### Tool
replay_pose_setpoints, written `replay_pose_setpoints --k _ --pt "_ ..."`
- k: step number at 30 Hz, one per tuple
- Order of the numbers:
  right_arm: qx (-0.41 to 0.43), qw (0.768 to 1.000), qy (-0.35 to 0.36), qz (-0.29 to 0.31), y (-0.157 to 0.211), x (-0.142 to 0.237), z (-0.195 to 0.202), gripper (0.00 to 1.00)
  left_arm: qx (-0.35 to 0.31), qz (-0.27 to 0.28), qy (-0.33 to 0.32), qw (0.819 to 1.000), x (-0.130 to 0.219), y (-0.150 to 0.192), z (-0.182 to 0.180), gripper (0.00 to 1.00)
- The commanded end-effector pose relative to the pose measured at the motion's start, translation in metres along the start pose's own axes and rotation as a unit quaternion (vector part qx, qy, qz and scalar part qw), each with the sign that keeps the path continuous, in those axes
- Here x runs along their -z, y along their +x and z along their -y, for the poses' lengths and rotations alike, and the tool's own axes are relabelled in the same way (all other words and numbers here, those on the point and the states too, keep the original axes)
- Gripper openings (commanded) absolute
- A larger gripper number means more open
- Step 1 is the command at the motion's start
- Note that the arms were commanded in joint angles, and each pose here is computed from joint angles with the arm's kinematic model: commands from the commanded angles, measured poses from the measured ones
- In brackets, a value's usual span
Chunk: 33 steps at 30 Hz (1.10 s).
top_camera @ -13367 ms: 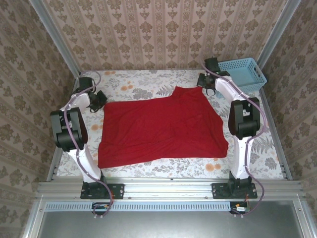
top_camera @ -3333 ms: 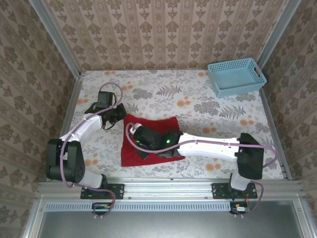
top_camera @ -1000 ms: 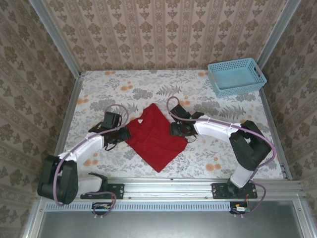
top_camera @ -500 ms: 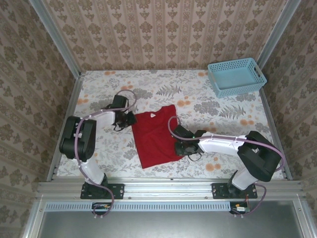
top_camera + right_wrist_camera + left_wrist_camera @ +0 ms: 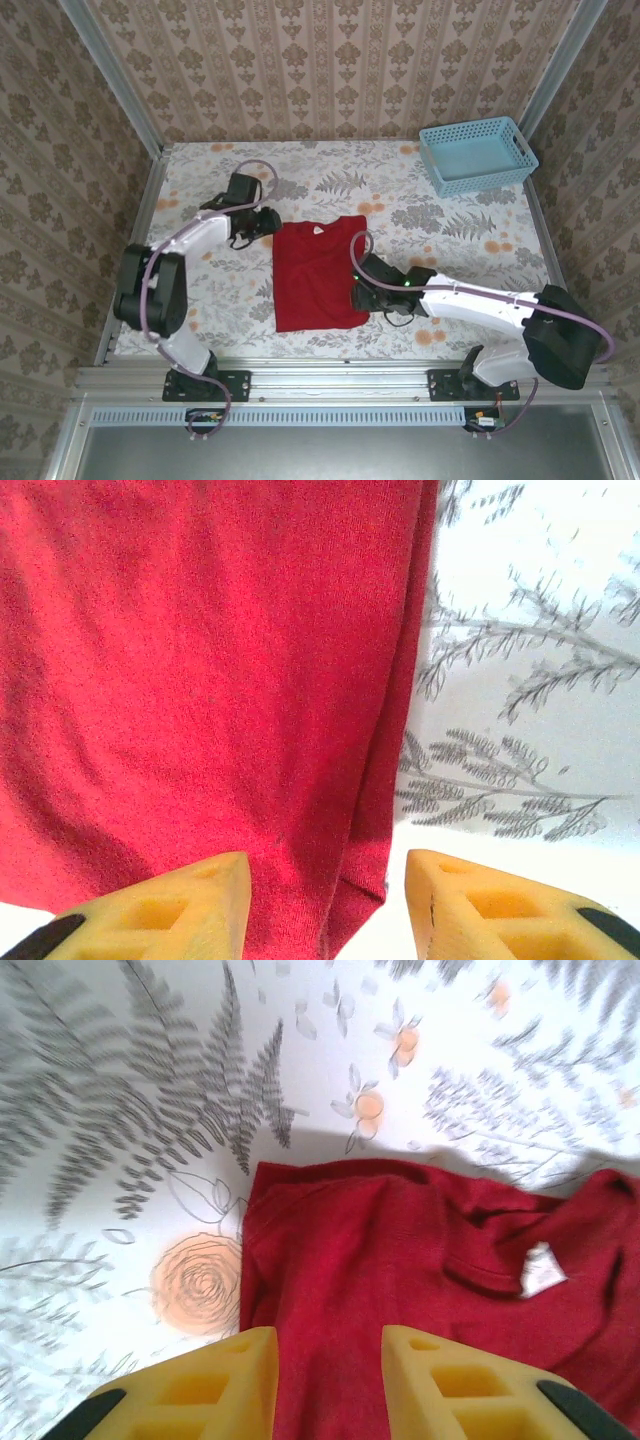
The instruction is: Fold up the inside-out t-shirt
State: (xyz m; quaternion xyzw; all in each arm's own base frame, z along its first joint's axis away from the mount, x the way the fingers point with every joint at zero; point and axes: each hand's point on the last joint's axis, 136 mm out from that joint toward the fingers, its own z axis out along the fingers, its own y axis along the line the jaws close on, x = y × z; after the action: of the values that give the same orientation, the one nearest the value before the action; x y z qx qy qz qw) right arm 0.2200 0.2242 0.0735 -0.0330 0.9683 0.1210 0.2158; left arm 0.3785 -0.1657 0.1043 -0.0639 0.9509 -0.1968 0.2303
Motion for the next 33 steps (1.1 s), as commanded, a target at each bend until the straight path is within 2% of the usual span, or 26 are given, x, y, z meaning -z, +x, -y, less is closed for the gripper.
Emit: replay_pose_setpoints --k 1,5,13,22,28,33 --pt "0.030 0.999 0.026 0.016 -0.015 0.006 0.003 0.44 -0.030 -0.002 -0.032 0.999 0.017 0.018 -0.003 0.35" --pt "0.056 0.998 0.007 0.010 -0.013 -0.002 -0.017 0.41 -0.040 -0.005 0.010 0.999 0.009 0.030 0.018 0.35" --pt "0.086 0.996 0.004 -0.035 0.021 -0.028 -0.035 0.38 -0.031 -0.040 0.047 0.998 -0.044 0.029 0.040 0.32" --pt "0.084 0.992 0.045 -0.087 0.066 -0.044 -0.010 0.34 -0.001 -0.064 0.024 0.998 -0.092 0.018 0.020 0.31" --pt "0.067 0.991 0.056 -0.102 0.083 -0.048 0.008 0.32 0.017 -0.061 0.009 0.998 -0.090 0.006 0.005 0.32" --pt "0.087 0.993 0.045 -0.066 0.055 -0.026 -0.005 0.33 -0.012 -0.040 0.012 0.999 -0.056 -0.010 0.021 0.37"
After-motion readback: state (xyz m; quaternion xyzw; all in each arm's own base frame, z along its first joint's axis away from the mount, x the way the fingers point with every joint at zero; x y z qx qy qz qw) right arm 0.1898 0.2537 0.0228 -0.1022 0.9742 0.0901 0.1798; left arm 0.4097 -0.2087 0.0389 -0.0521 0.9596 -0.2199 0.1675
